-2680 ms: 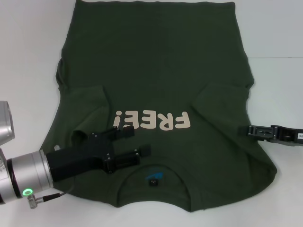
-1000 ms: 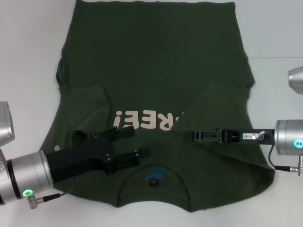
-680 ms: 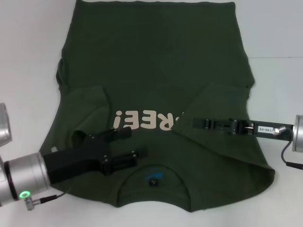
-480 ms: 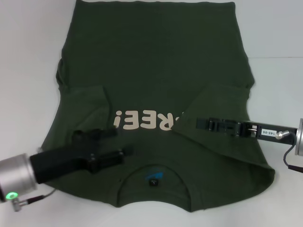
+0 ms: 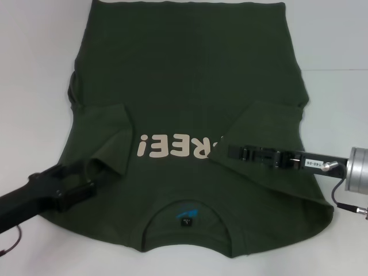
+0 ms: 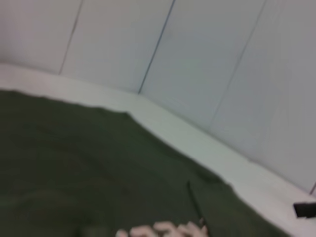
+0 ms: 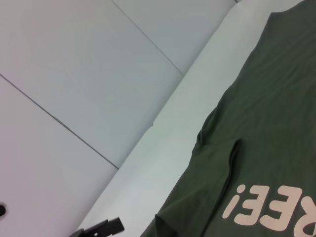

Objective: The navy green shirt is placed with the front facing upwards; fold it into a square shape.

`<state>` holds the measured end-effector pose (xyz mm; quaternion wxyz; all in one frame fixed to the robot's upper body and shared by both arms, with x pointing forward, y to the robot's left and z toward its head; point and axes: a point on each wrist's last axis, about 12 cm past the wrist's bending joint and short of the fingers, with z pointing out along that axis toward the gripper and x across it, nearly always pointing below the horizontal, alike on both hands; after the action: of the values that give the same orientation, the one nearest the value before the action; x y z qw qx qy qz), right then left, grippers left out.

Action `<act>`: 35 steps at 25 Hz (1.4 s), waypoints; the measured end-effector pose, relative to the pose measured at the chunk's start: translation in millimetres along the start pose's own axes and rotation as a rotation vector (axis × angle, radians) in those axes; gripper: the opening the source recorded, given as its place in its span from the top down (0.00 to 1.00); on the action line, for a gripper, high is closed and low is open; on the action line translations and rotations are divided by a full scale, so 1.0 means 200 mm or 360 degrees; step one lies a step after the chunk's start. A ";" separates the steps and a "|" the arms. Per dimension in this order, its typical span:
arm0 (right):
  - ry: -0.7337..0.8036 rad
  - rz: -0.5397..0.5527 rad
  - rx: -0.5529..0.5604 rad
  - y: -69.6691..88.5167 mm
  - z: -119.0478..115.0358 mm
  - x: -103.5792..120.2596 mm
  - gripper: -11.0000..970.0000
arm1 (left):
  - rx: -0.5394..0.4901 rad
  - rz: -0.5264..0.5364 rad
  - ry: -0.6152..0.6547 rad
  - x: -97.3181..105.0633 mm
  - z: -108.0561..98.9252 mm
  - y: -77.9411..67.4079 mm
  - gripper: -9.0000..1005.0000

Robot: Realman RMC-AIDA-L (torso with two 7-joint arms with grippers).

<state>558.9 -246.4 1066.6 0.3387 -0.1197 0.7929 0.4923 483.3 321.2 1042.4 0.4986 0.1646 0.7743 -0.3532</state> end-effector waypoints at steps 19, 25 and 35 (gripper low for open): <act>-0.0032 -0.0002 0.0016 0.00 0.01 -0.02 0.05 | -0.0296 -0.0205 0.0158 0.08 -0.15 0.09 0.17; -0.0032 0.0002 0.0018 -0.01 0.01 -0.02 0.05 | -0.0341 -0.0208 0.0163 0.09 -0.16 0.10 0.17; -0.0031 0.0010 0.0018 0.00 0.01 -0.02 0.05 | -0.0402 -0.0227 0.0213 0.11 -0.17 0.12 0.17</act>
<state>563.8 -245.3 1068.1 0.3456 -0.1106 0.7926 0.4901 466.8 359.7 1022.1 0.4362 0.0682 0.8538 -0.2758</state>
